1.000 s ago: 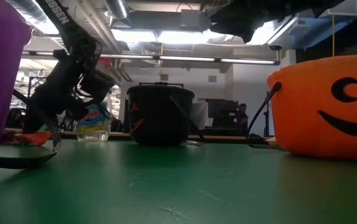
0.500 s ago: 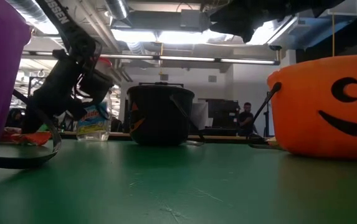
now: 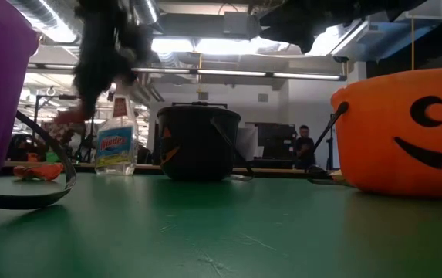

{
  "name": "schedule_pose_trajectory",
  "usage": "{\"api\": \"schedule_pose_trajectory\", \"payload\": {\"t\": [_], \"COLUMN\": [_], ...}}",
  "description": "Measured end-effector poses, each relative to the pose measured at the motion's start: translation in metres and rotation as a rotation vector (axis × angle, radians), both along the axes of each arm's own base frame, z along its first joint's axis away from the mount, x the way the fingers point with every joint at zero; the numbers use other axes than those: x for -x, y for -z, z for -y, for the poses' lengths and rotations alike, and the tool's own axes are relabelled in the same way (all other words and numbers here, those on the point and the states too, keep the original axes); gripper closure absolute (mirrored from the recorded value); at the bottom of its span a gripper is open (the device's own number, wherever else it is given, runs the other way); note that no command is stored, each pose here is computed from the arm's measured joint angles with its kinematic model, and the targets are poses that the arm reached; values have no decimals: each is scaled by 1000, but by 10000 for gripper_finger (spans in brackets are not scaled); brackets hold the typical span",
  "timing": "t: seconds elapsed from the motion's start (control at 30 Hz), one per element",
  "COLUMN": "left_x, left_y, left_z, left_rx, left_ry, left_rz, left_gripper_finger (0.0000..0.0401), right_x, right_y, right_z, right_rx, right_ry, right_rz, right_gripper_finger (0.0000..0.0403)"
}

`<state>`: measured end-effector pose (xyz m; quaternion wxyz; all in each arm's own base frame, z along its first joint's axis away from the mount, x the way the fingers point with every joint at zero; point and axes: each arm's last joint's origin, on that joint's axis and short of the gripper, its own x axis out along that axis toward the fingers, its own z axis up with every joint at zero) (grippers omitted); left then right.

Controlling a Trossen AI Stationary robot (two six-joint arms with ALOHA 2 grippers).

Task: Sort candy
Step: Put the red candy into the black bucket

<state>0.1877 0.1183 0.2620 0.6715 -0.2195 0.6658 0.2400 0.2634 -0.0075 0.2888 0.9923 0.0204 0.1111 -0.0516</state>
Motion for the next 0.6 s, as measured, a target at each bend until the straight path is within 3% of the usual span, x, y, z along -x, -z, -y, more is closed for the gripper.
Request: {"api": "schedule_pose_trajectory", "payload": {"t": [0.17,0.3,0.43,0.6], "left_x": [-16,-33,-55,-85], "left_y": [-72,-102,-100,-68], "left_z": [4,3,-9,-33], "left_rx": [-174,-192,-159,-44], "left_ry": [99,231,310,329], "left_rz": [414,682,793,806], "left_gripper_finger": [394,394,393,392], "right_x": [0,-1,-1,-2], "right_y": [-1,-4,-8,-9], "right_z": [1,1,1,1], "right_rx": [3,2,1,-2], "right_ry": [35,36,36,39], "right_rz": [8,42,82,100], "right_gripper_finger": [224,224,224,224]}}
